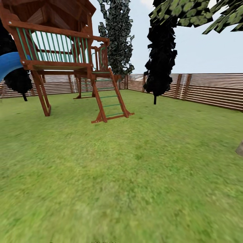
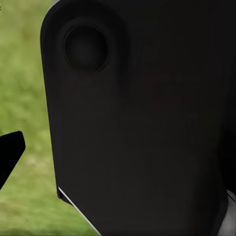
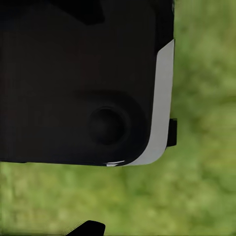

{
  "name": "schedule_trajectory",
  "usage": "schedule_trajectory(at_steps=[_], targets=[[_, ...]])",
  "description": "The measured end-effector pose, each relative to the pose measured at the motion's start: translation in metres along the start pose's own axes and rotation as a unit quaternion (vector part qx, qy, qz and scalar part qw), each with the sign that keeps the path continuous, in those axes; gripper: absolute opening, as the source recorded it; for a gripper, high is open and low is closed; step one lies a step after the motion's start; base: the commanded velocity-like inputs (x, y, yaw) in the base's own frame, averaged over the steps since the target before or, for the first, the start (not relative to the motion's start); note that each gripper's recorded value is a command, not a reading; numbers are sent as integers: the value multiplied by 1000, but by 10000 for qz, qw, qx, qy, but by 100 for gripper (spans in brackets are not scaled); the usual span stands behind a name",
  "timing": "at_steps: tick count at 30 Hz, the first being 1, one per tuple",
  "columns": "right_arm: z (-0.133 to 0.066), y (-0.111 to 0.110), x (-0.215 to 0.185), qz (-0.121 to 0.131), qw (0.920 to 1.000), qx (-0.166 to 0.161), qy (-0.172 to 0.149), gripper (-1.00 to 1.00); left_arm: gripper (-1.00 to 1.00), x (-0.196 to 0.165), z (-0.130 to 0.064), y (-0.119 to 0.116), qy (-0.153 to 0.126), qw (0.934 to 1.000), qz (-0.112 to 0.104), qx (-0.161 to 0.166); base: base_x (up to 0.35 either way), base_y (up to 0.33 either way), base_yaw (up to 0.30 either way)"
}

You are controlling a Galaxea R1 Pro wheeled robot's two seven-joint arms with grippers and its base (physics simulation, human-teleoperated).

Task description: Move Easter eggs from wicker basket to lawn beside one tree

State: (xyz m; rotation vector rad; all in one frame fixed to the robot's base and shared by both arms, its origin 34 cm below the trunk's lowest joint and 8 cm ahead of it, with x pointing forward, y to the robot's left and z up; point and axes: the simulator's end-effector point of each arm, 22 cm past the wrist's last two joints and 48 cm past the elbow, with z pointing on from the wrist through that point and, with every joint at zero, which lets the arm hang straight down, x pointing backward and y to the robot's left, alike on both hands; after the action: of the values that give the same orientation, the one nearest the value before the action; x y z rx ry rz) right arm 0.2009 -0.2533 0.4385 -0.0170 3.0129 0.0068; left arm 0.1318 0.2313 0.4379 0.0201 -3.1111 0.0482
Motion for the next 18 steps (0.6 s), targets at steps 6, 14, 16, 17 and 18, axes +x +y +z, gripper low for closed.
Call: schedule_trajectory(at_steps=[6, 14, 16, 17, 18], targets=[[0, -1, 1, 1, 10000, 4, 16, 100, 100, 1, 0, 0, 16, 10000, -2, 0, 0, 0, 292], [0, -1, 3, 0, 10000, 7, 38, 100, 100, 3, 0, 0, 38, 10000, -6, -1, 0, 0, 292], [0, -1, 3, 0, 10000, 7, 42, 100, 100, 3, 0, 0, 44, 10000, -5, -1, 0, 0, 292], [0, -1, 4, 0, 10000, 7, 45, 100, 100, 4, 0, 0, 47, 10000, -4, -1, 0, 0, 292], [0, -1, 4, 0, 10000, 7, 48, 100, 100, 4, 0, 0, 49, 10000, -5, -1, 0, 0, 292]])
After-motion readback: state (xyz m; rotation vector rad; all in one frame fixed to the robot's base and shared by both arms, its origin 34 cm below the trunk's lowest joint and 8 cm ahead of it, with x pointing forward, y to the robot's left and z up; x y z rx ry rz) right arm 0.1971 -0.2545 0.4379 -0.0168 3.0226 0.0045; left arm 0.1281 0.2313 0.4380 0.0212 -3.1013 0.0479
